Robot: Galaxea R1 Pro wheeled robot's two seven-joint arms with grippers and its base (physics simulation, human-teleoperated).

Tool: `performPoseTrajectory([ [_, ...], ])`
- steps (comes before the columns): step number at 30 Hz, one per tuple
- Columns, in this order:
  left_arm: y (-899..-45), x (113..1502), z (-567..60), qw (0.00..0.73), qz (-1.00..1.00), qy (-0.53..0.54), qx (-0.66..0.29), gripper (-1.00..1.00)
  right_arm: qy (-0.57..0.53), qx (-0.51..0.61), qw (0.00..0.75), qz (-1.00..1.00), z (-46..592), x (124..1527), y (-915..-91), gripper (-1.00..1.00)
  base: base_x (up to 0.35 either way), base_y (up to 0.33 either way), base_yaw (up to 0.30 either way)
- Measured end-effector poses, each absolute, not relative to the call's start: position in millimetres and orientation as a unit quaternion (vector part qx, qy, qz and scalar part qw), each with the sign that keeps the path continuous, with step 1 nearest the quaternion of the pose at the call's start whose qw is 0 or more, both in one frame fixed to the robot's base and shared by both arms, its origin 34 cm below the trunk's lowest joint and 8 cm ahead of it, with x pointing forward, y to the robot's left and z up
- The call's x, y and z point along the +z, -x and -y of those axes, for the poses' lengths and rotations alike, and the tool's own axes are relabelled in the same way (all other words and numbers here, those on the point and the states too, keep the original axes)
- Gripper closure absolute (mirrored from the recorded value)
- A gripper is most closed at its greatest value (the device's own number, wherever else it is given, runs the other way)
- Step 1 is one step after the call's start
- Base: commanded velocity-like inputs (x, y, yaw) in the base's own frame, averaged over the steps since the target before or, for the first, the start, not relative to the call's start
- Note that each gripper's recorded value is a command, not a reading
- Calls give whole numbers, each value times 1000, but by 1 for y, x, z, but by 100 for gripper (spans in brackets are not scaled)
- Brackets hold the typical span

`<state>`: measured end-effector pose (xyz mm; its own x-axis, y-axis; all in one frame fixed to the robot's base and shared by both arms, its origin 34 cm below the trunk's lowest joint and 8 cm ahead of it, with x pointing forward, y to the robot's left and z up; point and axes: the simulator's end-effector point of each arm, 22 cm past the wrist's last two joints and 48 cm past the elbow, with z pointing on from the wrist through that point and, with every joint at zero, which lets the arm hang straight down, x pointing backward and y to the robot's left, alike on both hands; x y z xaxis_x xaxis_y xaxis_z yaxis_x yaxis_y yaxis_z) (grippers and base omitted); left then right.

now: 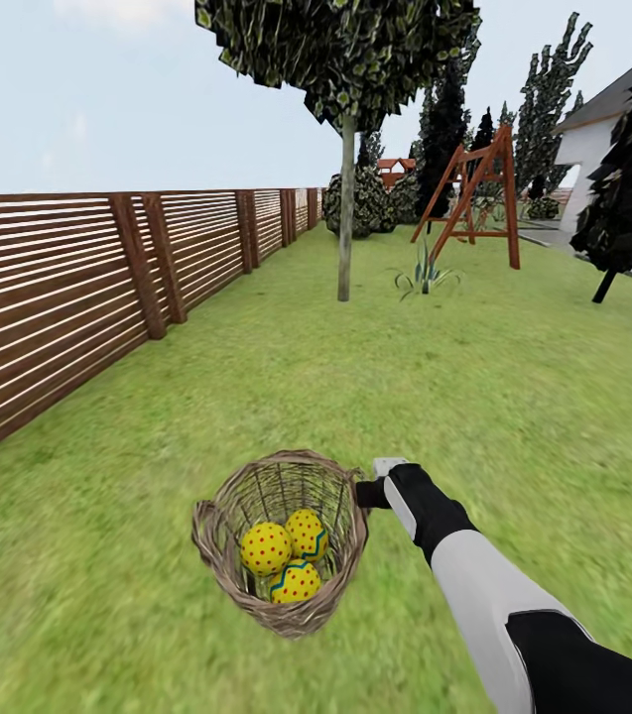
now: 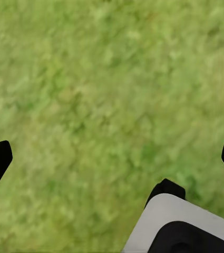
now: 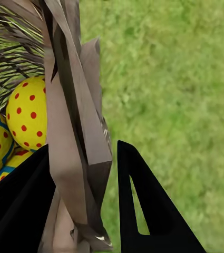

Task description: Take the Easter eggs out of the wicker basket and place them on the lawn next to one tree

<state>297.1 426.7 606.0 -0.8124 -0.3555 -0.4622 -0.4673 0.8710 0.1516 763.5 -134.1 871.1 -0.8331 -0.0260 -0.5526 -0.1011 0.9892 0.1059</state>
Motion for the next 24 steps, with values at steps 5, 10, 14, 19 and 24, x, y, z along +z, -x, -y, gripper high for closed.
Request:
performPoseTrajectory([
  [5,-297,606,-427,215,-943,218,130,-100,33,66,287,-955,134,871,-764,100,331,0,0],
  [10,-297,606,-427,215,-943,218,130,-100,34,64,288,-955,135,871,-764,100,331,0,47],
  [14,-297,606,-427,215,-943,219,130,-100,31,67,287,-955,134,872,-764,100,331,0,167],
  [19,-297,606,-427,215,-943,219,130,-100,33,64,287,-955,135,871,-764,100,331,0,27],
  [24,-297,606,-427,215,-943,219,130,-100,31,67,287,-955,134,871,-764,100,332,0,144],
])
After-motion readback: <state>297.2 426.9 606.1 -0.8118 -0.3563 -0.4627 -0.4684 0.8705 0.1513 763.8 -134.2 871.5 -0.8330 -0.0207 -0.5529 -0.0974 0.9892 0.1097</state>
